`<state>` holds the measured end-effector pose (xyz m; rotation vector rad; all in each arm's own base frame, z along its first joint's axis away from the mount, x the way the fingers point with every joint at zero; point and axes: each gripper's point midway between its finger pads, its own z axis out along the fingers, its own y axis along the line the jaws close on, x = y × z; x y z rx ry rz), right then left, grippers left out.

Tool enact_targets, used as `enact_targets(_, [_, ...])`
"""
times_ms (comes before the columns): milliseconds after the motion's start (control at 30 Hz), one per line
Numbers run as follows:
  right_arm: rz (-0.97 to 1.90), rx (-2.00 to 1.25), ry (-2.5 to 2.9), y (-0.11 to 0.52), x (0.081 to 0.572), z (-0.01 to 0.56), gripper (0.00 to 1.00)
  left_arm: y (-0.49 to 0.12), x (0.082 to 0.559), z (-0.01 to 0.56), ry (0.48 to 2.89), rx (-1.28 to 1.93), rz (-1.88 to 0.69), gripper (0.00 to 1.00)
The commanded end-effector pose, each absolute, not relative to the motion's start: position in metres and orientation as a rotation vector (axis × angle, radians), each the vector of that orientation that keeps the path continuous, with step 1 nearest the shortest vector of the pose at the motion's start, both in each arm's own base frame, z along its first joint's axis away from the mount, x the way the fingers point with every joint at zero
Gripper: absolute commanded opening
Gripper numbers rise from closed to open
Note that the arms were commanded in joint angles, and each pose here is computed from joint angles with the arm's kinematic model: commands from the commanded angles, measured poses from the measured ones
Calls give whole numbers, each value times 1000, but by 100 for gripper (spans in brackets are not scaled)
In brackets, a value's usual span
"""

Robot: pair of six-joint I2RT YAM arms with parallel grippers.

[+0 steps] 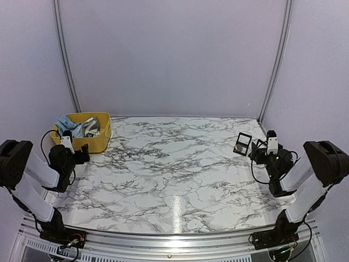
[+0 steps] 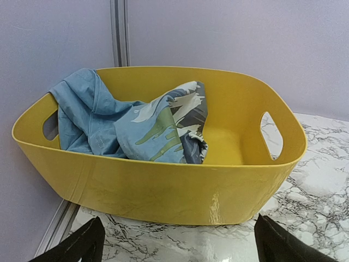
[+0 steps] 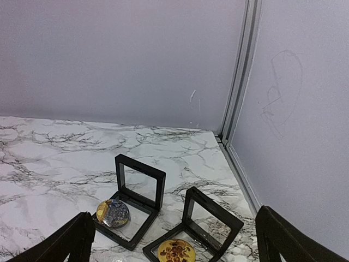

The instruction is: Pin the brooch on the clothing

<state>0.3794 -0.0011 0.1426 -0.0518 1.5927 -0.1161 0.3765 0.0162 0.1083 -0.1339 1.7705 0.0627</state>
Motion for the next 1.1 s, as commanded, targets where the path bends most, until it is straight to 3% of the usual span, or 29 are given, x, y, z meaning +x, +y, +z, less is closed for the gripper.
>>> enact_targets(0, [-122, -38, 1572, -3, 385, 151, 99, 14, 382, 127, 1706, -116, 58, 99])
enact_targets(233, [-119, -38, 1571, -3, 385, 152, 98, 36, 378, 139, 1684, -249, 126, 99])
enact_targets(433, [-112, 10, 1553, -10, 376, 189, 99, 54, 358, 208, 1522, -422, 117, 96])
enact_targets(600, [19, 20, 1555, -4, 381, 264, 98, 33, 409, 255, 1720, -323, 96, 91])
enact_targets(700, [134, -45, 1605, 16, 386, 292, 97, 19, 447, 221, 2075, -178, 142, 92])
enact_targets(867, [259, -118, 1692, 56, 393, 314, 97, 19, 499, 162, 2410, -27, 244, 99])
enact_targets(1067, [377, -181, 1671, 90, 384, 328, 97, 48, 532, 87, 2597, -50, 487, 99])
